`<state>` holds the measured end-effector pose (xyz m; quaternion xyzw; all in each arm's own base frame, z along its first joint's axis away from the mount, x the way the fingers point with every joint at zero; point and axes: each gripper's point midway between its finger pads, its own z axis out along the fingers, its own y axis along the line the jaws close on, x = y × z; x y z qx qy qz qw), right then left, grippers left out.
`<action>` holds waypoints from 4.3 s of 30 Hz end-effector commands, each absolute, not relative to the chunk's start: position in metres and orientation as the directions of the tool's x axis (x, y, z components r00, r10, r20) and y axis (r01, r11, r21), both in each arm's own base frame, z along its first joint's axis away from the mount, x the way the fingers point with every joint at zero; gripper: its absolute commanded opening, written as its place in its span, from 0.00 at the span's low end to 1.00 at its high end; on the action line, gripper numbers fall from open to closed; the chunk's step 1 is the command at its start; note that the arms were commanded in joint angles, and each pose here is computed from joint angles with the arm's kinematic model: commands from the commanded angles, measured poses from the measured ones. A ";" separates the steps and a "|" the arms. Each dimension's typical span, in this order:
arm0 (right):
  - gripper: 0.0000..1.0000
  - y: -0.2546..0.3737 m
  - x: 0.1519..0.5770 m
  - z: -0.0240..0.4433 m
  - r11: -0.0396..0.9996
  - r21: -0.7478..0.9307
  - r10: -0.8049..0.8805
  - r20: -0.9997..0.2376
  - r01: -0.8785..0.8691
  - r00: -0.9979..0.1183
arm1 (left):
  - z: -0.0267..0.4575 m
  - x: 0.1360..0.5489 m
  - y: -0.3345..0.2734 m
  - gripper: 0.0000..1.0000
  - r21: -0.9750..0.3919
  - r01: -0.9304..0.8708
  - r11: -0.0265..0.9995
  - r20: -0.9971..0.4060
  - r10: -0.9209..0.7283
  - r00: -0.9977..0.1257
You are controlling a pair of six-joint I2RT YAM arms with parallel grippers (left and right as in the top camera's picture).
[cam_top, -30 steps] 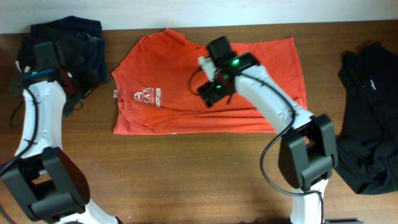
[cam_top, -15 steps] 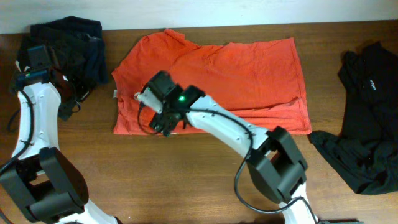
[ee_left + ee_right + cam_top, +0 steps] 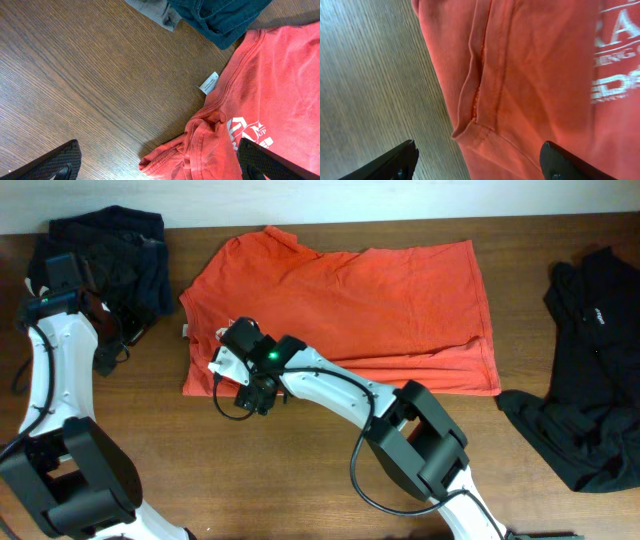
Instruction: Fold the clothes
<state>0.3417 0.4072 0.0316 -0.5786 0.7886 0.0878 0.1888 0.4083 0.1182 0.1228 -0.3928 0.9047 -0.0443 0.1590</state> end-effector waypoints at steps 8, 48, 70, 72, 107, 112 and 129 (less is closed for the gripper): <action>0.71 0.415 0.341 0.026 0.295 -0.058 -0.875 -0.418 -0.954 -0.245 | 0.136 0.411 0.119 0.99 -0.226 -0.693 0.685 -0.277 -0.727 -0.628; 0.08 0.415 0.367 0.025 0.344 -0.114 -0.862 -0.432 -0.932 -0.265 | 0.135 0.409 0.123 0.99 -0.206 -0.698 0.686 -0.285 -0.724 -0.628; 0.21 0.411 0.367 0.026 0.347 -0.120 -0.869 -0.415 -0.930 -0.271 | 0.135 0.409 0.123 0.99 -0.206 -0.698 0.685 -0.284 -0.725 -0.628; 0.17 0.411 0.367 0.026 0.347 -0.119 -0.868 -0.415 -0.930 -0.271 | 0.135 0.409 0.123 0.99 -0.206 -0.698 0.685 -0.284 -0.725 -0.628; 0.29 0.410 0.366 0.029 0.351 -0.115 -0.868 -0.413 -0.929 -0.276 | 0.136 0.409 0.123 0.99 -0.206 -0.698 0.686 -0.285 -0.725 -0.627; 0.30 0.412 0.364 0.030 0.358 -0.097 -0.860 -0.421 -0.929 -0.288 | 0.136 0.409 0.123 0.99 -0.206 -0.698 0.686 -0.285 -0.725 -0.627; 0.30 0.410 0.370 0.043 0.366 -0.075 -0.850 -0.433 -0.927 -0.301 | 0.135 0.409 0.123 0.99 -0.206 -0.698 0.685 -0.285 -0.725 -0.627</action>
